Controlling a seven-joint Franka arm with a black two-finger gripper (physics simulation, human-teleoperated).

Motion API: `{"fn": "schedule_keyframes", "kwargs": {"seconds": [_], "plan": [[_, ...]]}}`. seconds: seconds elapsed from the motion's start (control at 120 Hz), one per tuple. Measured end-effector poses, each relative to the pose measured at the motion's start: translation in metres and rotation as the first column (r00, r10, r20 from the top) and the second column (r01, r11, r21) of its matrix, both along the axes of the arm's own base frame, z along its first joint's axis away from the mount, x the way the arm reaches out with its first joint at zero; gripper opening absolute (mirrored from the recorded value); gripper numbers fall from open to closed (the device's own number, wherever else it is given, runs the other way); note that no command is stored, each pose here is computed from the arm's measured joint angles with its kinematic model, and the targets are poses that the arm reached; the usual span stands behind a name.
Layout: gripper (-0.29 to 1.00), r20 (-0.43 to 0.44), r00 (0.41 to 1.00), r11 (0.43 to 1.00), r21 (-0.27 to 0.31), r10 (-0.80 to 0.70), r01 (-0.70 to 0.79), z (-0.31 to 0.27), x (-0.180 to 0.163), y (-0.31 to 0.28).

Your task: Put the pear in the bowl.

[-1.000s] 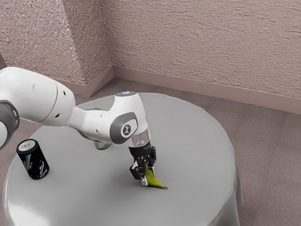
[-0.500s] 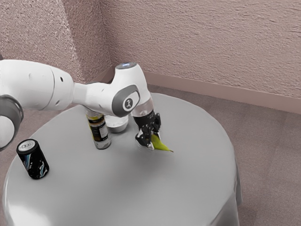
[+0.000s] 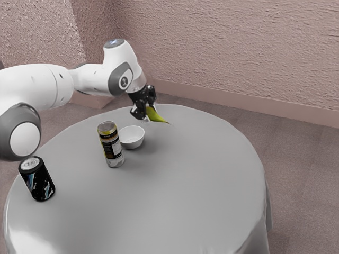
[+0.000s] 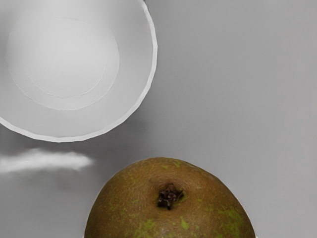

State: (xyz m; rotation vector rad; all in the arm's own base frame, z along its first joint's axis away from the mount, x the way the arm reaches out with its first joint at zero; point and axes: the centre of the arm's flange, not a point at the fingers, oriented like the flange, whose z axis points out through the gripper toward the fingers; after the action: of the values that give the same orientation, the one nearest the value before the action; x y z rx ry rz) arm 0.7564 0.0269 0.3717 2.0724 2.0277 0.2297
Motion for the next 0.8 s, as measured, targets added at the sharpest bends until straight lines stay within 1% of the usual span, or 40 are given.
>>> {"fn": "schedule_keyframes", "kwargs": {"seconds": [0.208, 0.483, 0.667, 0.8], "plan": [[0.23, 0.019, 1.000, 1.000, 0.023, -0.020, 0.020, 0.008, 0.001, 0.041], [0.28, 0.010, 0.999, 0.998, 0.037, -0.043, 0.042, 0.003, -0.005, 0.078], [0.29, 0.010, 0.999, 0.999, 0.032, -0.042, 0.041, -0.001, -0.009, 0.103], [0.30, 0.009, 0.998, 0.998, 0.029, -0.056, 0.055, -0.007, -0.008, 0.109]]}}
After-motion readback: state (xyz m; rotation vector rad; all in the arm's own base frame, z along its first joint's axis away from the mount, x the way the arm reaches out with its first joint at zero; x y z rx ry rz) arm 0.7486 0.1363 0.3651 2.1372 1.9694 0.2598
